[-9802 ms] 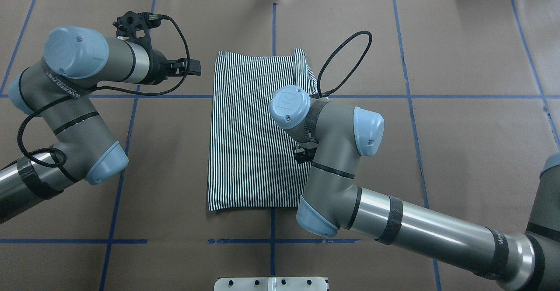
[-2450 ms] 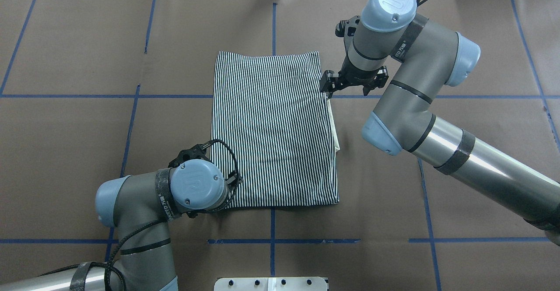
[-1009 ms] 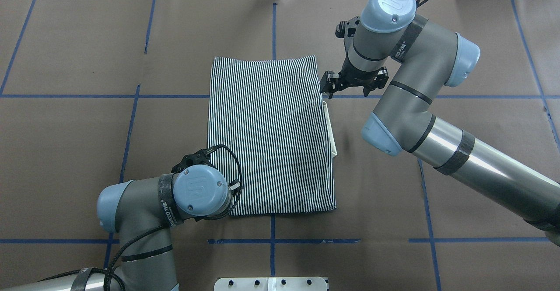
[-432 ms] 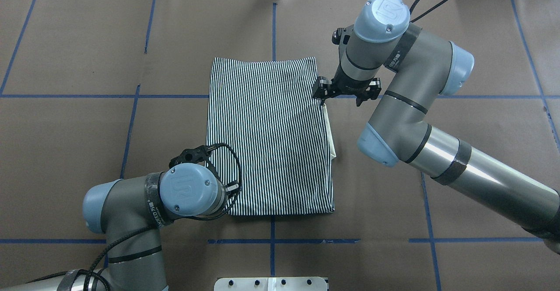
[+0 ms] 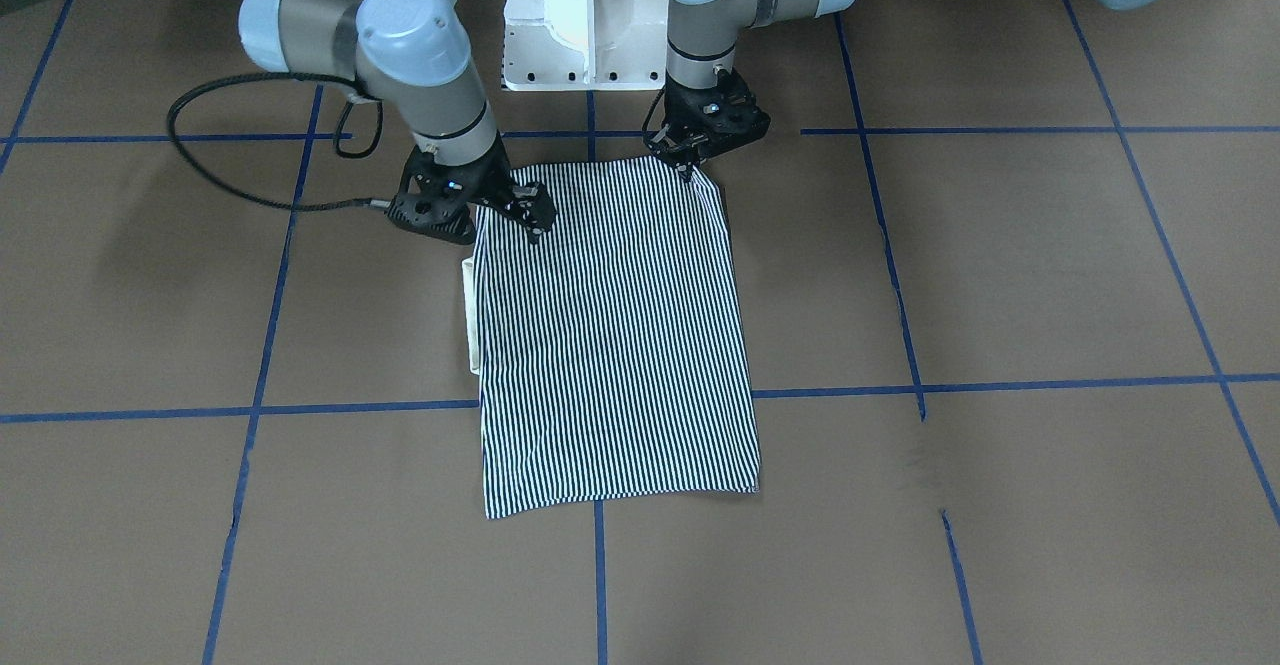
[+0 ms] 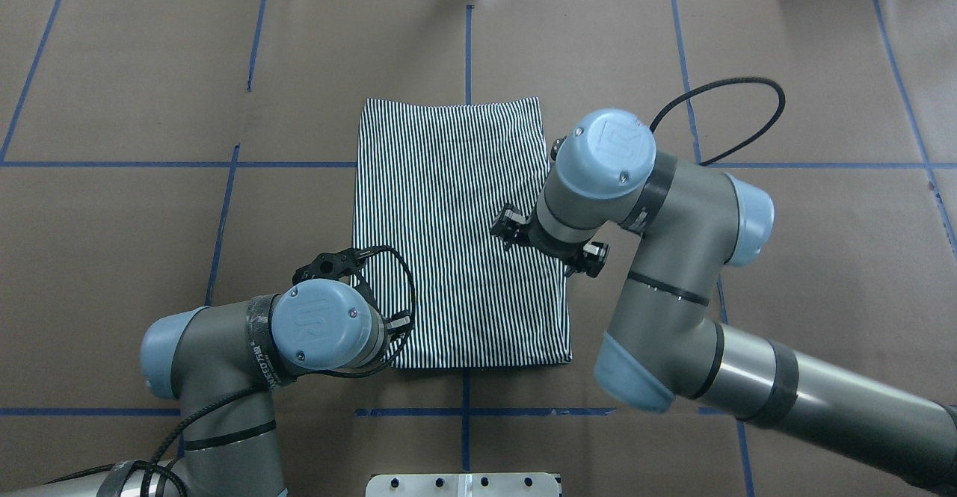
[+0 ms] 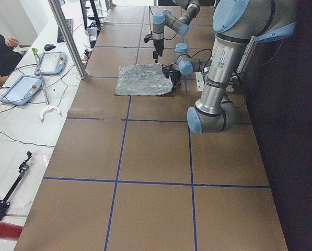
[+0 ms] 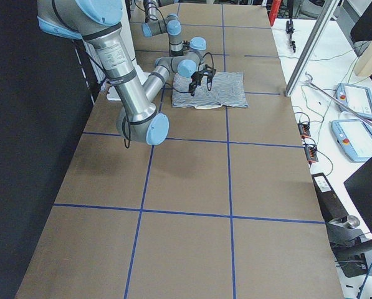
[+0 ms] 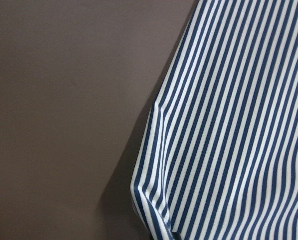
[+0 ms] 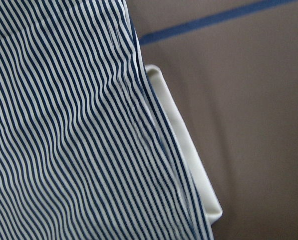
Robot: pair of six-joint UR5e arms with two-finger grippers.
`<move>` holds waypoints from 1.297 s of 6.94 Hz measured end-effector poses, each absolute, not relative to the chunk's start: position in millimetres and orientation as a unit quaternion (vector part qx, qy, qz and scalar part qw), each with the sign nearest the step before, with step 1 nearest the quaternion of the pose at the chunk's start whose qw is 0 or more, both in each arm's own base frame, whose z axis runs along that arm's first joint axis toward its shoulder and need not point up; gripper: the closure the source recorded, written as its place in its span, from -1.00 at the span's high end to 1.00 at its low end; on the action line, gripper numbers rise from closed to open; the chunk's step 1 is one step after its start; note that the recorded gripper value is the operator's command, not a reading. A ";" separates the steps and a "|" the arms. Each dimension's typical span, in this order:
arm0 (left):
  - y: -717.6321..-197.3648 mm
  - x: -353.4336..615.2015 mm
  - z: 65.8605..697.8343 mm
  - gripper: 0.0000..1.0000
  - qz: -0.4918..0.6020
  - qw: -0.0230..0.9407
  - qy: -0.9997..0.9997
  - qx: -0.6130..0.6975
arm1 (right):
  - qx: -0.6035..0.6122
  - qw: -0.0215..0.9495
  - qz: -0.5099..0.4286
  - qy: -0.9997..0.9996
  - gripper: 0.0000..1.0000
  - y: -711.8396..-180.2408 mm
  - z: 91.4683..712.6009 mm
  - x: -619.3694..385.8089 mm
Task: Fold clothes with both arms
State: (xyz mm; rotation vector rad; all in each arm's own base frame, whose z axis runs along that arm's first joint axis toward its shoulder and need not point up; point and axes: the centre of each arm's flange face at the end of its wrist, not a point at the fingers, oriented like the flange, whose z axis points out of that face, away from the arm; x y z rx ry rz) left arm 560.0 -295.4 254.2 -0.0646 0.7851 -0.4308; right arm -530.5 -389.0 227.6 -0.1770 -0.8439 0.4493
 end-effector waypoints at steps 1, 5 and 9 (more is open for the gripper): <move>-295.4 560.2 253.7 -1.00 -0.204 0.901 0.381 -0.030 | -0.093 0.873 0.264 -0.399 1.00 -353.7 223.6 -554.0; -294.8 560.7 248.7 -1.00 -0.199 0.899 0.389 -0.028 | -0.115 0.859 0.355 -0.351 1.00 -305.1 242.7 -592.4; -295.2 560.1 245.8 -1.00 -0.199 0.898 0.392 -0.028 | -0.116 0.863 0.364 -0.331 0.82 -306.0 255.4 -602.5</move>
